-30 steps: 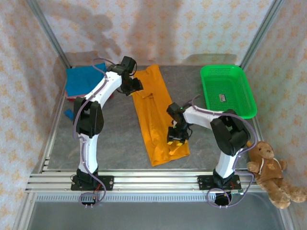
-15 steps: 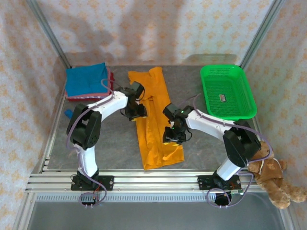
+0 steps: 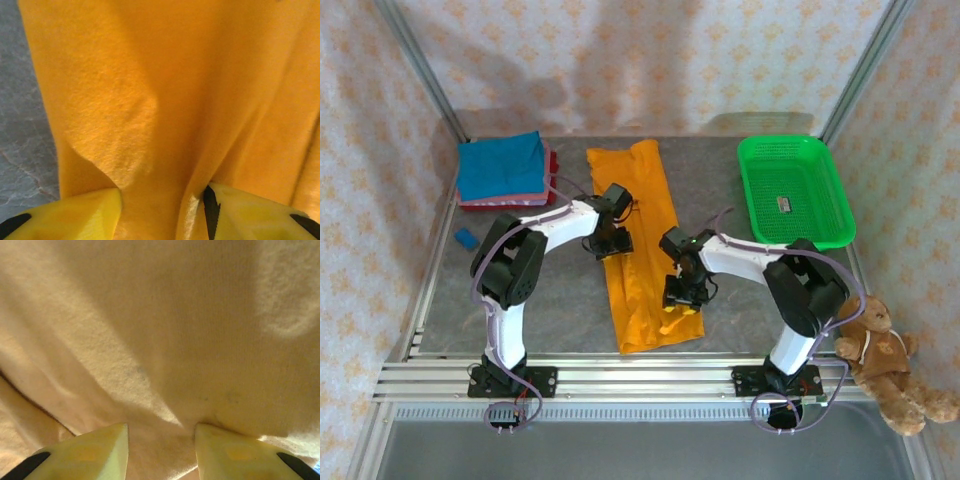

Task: Fold and stack the t-shirts

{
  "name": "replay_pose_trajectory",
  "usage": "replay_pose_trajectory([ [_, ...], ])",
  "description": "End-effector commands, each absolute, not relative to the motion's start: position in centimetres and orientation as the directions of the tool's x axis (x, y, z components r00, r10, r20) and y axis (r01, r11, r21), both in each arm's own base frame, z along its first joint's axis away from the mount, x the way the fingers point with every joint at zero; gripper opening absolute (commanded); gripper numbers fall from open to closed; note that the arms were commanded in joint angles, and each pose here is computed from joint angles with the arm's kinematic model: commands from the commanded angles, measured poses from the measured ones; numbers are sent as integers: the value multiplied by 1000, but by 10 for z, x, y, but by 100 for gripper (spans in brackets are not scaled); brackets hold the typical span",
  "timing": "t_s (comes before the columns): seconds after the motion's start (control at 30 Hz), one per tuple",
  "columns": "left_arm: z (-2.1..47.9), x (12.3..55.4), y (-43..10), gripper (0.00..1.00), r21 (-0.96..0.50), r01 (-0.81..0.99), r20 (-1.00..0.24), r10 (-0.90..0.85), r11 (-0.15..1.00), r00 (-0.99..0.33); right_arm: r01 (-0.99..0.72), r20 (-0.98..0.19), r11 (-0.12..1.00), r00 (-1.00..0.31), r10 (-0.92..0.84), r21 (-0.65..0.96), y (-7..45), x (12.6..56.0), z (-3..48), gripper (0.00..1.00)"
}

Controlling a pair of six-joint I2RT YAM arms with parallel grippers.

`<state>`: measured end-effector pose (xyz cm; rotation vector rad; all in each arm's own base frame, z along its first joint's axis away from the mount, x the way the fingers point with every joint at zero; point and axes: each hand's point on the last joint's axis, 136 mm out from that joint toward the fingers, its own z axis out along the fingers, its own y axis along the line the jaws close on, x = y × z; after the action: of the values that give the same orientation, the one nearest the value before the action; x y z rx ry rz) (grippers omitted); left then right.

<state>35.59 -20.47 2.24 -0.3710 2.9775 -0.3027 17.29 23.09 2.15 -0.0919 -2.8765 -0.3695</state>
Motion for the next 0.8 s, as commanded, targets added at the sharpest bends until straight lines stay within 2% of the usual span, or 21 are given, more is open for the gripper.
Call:
replay_pose_trajectory([
  [0.0,-4,350,-182,51,-84,-216,-76,-222,973,-972,99,267,963,-963,30,250,242,165,15,39],
  [0.27,0,364,-171,51,-51,-199,-89,-203,979,-975,105,265,944,-964,19,312,276,162,25,39],
  [0.33,8,368,-166,51,-47,-198,-94,-202,979,-975,99,239,946,-971,24,308,274,164,34,39],
  [0.47,41,367,-180,52,-129,-174,-123,-190,976,-974,74,175,964,-984,29,256,254,167,55,40],
  [0.63,95,338,-194,53,-214,-140,-178,-179,967,-968,95,148,970,-987,62,224,226,153,67,40],
  [0.77,99,296,-190,54,-217,-154,-150,-189,964,-971,119,179,970,-980,81,213,211,134,57,40],
])
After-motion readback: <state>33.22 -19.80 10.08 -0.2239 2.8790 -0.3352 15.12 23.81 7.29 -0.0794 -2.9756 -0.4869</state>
